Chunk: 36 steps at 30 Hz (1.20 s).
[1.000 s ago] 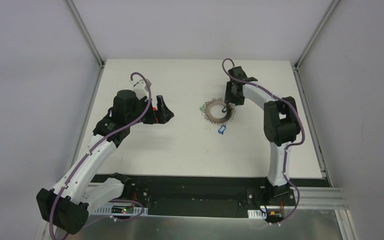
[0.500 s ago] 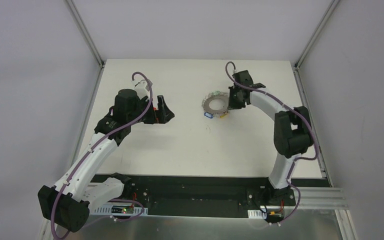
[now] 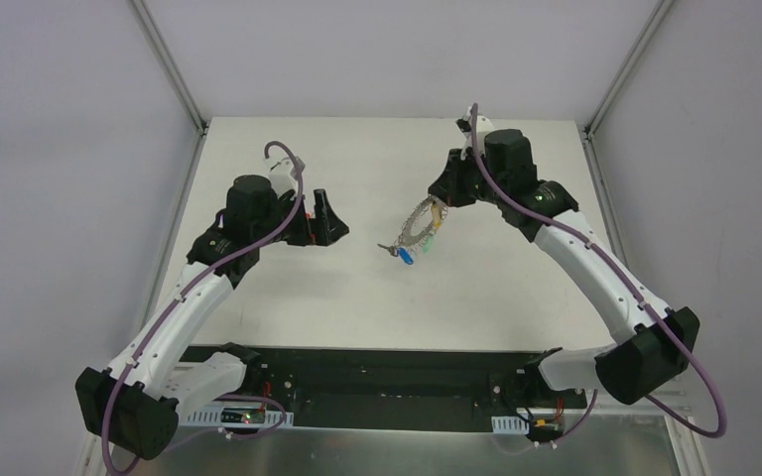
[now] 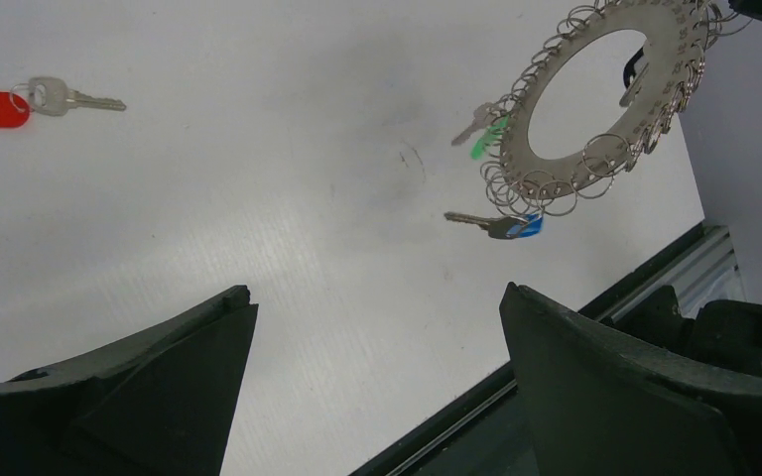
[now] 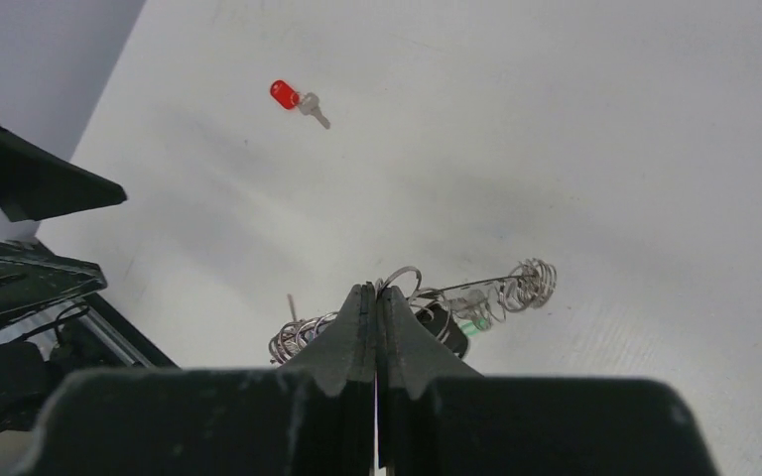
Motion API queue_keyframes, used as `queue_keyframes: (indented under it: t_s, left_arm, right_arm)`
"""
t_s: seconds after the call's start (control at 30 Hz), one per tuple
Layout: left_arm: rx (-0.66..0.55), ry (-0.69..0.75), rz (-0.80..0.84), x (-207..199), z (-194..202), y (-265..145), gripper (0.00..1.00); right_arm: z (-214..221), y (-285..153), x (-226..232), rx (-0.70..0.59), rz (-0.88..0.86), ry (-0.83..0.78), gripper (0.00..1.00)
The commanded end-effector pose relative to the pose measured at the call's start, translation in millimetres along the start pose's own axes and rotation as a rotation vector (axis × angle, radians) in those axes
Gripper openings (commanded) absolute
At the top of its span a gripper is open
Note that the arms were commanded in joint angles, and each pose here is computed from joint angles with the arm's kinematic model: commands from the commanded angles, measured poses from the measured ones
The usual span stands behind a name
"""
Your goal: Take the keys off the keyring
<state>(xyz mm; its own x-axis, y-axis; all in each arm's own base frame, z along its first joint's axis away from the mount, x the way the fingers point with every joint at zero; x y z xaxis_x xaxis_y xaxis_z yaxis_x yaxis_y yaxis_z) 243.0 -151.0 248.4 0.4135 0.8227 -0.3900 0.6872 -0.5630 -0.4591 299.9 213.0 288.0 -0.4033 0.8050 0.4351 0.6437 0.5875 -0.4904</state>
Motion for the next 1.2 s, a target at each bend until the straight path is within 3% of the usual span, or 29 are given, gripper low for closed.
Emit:
queue_keyframes:
  t_s: [0.0,0.23,0.37,0.47,0.73,0.97,1.07,1.17]
  left_arm:
    - [-0.068,0.059,0.134,-18.0,-20.2,-3.3,0.99]
    - [-0.207,0.131,0.268,-31.2,-20.5,-3.0,0.95]
    - [-0.276,0.2,0.397,-45.4,-15.1,-1.2,0.86]
    - [-0.27,0.297,0.495,-55.6,-3.5,0.4,0.84]
    - [-0.316,0.44,0.493,-55.9,2.0,-4.2,0.86]
    - [-0.324,0.454,0.479,-54.0,2.3,-4.8,0.85]
    - [-0.297,0.438,0.509,-56.8,3.8,-1.9,0.78]
    - [-0.28,0.437,0.524,-58.2,4.1,0.0,0.63]
  right_arm:
    - [-26.3,-31.2,36.5,-0.074,-0.147,0.07,0.0]
    - [-35.8,-50.3,62.4,-0.067,-0.245,0.22,0.0]
    - [-33.9,-49.9,71.4,-0.047,-0.277,0.283,0.0]
    - [-31.6,-48.1,81.1,-0.03,-0.306,0.3,0.0]
    - [-21.0,-40.3,114.6,0.03,-0.41,0.314,0.0]
    - [-10.9,-34.3,138.1,0.078,-0.453,0.298,0.0]
    - [-8.8,-33.1,148.1,0.088,-0.474,0.294,0.0]
    - [-8.3,-34.3,156.4,0.092,-0.49,0.283,0.0]
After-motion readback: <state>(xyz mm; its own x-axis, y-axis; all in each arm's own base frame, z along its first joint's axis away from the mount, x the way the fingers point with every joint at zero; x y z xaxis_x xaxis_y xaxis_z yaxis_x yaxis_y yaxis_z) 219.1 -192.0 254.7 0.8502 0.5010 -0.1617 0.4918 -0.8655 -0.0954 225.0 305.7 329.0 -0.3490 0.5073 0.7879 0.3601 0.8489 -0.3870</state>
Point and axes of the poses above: each gripper's point midway between its finger pads, its own y axis out along the fingers, its own x axis along the line the jaws close on, z = x × y, the point moved 4 cm from there along -y, back along the fingers, and after that the axes turned 7 degrees about y, right-handed, at the moved point
